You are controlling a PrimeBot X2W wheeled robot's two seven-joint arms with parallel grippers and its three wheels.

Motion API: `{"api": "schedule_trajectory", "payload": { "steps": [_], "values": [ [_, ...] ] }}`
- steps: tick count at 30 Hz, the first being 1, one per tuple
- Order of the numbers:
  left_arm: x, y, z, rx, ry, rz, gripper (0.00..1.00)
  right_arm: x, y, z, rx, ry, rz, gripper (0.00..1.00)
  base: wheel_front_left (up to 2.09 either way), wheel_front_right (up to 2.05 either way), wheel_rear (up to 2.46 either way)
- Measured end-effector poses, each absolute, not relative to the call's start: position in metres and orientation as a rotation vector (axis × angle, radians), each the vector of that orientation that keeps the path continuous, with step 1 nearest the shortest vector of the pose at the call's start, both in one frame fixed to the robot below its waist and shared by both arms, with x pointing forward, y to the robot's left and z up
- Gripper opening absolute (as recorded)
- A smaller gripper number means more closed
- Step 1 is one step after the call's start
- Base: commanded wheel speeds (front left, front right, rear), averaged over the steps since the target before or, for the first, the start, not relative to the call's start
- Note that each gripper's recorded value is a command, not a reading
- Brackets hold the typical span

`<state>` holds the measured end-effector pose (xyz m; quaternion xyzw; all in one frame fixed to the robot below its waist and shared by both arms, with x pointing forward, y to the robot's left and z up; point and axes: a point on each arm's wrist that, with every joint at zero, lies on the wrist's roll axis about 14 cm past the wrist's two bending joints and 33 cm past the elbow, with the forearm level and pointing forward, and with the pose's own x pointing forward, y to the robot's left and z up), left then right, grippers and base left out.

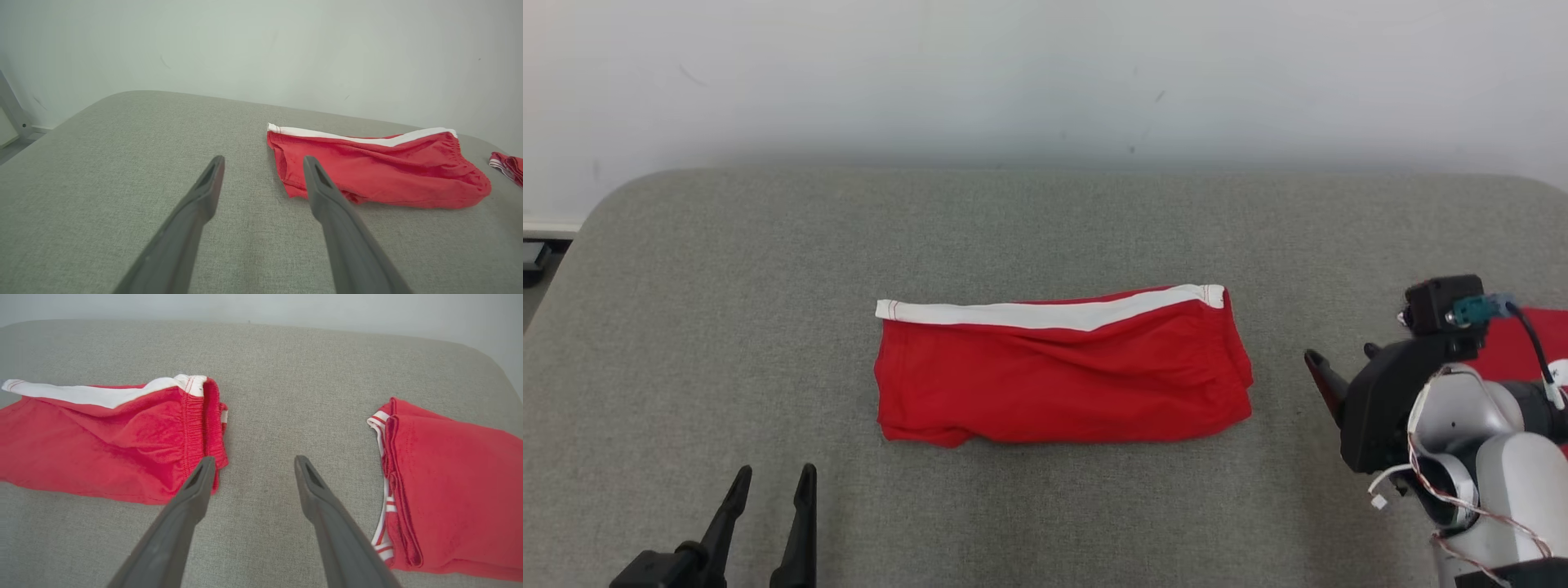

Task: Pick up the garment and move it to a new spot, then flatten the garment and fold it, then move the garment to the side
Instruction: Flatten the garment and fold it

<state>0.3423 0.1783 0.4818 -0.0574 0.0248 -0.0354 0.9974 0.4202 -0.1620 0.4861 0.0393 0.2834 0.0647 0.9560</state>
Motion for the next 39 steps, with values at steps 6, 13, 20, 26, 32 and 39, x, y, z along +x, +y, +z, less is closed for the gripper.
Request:
{"api": "schedule_trajectory", "payload": {
  "steps": [6, 13, 20, 26, 32, 39],
  "values": [
    [0.349, 0.181, 0.479, -0.114, 0.056, -0.061, 1.00, 0.442, -0.146, 0.482, 0.073, 0.648, 0.172, 1.00, 0.00, 0.00, 0.00],
    [0.351, 0.186, 0.474, -0.119, 0.063, -0.034, 1.00, 0.454, -0.122, 0.457, 0.089, 0.740, 0.235, 1.00, 0.00, 0.00, 0.00],
    [0.352, 0.190, 0.466, -0.117, 0.080, -0.016, 1.00, 0.463, -0.114, 0.435, 0.082, 0.797, 0.241, 1.00, 0.00, 0.00, 0.00],
    [0.353, 0.193, 0.460, -0.116, 0.093, -0.005, 1.00, 0.467, -0.109, 0.417, 0.076, 0.845, 0.244, 1.00, 0.00, 0.00, 0.00],
    [0.350, 0.196, 0.457, -0.116, 0.105, 0.009, 1.00, 0.467, -0.106, 0.402, 0.079, 0.895, 0.245, 1.00, 0.00, 0.00, 0.00],
    [0.344, 0.201, 0.456, -0.116, 0.108, 0.028, 1.00, 0.465, -0.090, 0.390, 0.105, 0.978, 0.282, 1.00, 0.00, 0.00, 0.00]
  ]
}}
